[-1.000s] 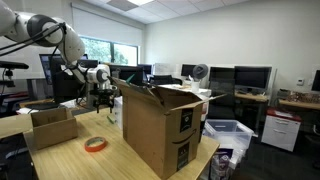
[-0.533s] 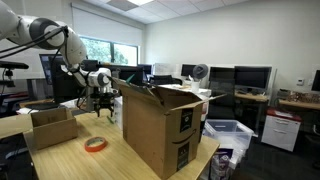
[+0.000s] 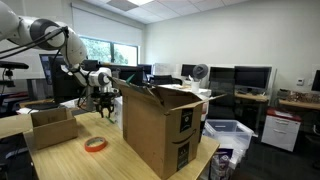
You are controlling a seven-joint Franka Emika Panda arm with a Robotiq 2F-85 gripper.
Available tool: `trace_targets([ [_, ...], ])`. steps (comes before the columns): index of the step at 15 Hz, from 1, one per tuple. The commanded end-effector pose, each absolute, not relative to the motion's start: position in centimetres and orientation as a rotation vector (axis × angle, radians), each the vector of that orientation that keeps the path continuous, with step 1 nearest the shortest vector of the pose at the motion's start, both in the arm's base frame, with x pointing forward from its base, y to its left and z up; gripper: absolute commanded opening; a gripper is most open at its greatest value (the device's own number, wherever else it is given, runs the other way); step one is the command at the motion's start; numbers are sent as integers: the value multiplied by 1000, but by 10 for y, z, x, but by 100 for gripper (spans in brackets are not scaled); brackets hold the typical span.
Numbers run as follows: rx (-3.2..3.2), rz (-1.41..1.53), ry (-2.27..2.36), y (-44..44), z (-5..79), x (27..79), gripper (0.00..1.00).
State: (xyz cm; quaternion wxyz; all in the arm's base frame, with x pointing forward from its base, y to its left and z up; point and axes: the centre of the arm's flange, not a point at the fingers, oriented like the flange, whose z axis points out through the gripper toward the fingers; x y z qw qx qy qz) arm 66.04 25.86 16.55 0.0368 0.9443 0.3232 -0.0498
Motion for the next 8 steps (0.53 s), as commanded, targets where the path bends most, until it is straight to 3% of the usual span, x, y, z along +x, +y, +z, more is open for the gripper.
trace_targets([
  [1,2909,-150,990,250,164,658,19],
  [3,2907,-148,981,248,165,657,8],
  [8,2908,-157,963,246,170,652,6],
])
